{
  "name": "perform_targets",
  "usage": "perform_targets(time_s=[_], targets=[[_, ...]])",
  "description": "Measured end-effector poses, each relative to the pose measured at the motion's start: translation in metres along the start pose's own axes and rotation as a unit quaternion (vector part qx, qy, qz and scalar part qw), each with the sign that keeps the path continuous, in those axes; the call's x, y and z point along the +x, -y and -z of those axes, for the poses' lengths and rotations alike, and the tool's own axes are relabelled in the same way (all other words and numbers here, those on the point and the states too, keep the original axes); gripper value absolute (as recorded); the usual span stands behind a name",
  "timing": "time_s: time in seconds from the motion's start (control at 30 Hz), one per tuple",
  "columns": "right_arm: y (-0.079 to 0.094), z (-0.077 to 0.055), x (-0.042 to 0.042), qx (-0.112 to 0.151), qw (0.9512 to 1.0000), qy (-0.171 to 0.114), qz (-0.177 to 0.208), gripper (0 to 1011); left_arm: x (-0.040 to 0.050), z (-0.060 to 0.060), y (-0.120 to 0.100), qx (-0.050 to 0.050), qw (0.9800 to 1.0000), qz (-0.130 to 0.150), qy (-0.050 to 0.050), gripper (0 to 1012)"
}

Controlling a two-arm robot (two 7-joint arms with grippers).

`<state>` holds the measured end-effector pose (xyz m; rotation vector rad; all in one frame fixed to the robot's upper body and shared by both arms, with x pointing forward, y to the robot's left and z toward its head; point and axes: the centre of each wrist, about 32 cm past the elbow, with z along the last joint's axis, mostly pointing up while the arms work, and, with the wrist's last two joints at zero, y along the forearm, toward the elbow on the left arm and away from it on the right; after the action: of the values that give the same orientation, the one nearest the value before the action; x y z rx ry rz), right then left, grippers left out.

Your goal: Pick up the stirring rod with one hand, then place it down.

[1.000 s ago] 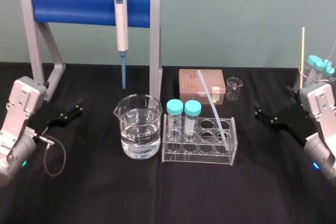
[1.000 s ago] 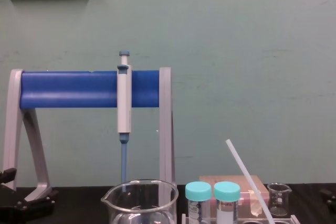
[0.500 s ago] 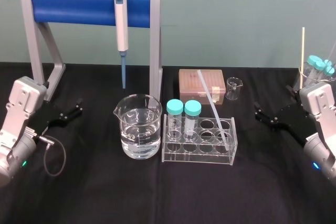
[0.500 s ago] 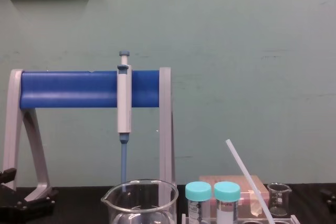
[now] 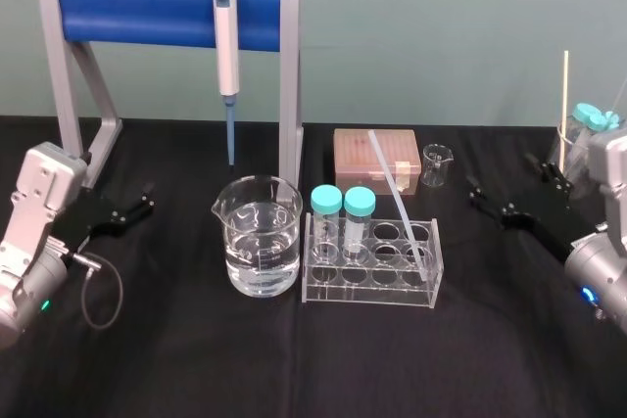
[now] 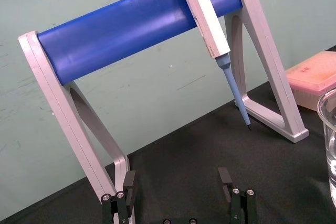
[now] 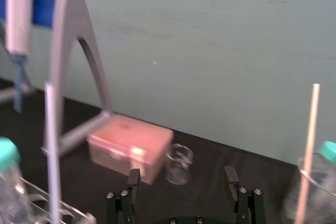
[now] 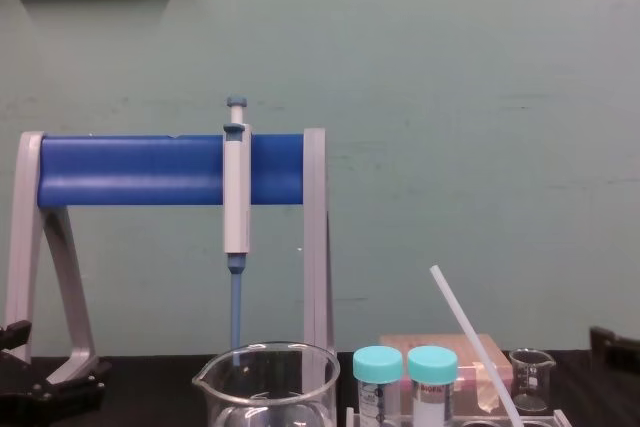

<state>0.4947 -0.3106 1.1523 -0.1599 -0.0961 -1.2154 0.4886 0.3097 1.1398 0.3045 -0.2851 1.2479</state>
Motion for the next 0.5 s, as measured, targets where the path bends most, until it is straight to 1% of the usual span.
perform_targets(time_s=[0.03, 0.07, 0.1, 0.13, 0.17, 0.23, 0.3, 0.33, 0.5], targets=[[-0.002, -0.003, 0.0003, 0.004, 0.9997, -0.021, -0.009, 1003, 0.0000, 0.000, 0.000, 0.000, 1.0000, 0.000, 0.000, 1000], [-0.003, -0.005, 0.0003, 0.006, 0.9994, -0.031, -0.015, 1003, 0.0000, 0.000, 0.000, 0.000, 1.0000, 0.000, 0.000, 1000], [-0.005, -0.009, 0.0002, 0.012, 0.9983, -0.050, -0.028, 1003, 0.0000, 0.000, 0.000, 0.000, 1.0000, 0.000, 0.000, 1000], [-0.005, -0.009, 0.0002, 0.012, 0.9983, -0.050, -0.028, 1003, 0.0000, 0.000, 0.000, 0.000, 1.0000, 0.000, 0.000, 1000], [-0.007, -0.013, 0.0001, 0.016, 0.9969, -0.065, -0.042, 1003, 0.0000, 0.000, 0.000, 0.000, 1.0000, 0.000, 0.000, 1000], [-0.011, -0.019, -0.0008, 0.024, 0.9944, -0.081, -0.063, 1003, 0.0000, 0.000, 0.000, 0.000, 1.0000, 0.000, 0.000, 1000], [-0.014, -0.022, -0.0015, 0.028, 0.9929, -0.087, -0.075, 1003, 0.0000, 0.000, 0.000, 0.000, 1.0000, 0.000, 0.000, 1000], [-0.016, -0.025, -0.0026, 0.033, 0.9914, -0.091, -0.087, 1003, 0.0000, 0.000, 0.000, 0.000, 1.0000, 0.000, 0.000, 1000], [-0.026, -0.033, -0.0081, 0.043, 0.9868, -0.094, -0.124, 1003, 0.0000, 0.000, 0.000, 0.000, 1.0000, 0.000, 0.000, 1000]])
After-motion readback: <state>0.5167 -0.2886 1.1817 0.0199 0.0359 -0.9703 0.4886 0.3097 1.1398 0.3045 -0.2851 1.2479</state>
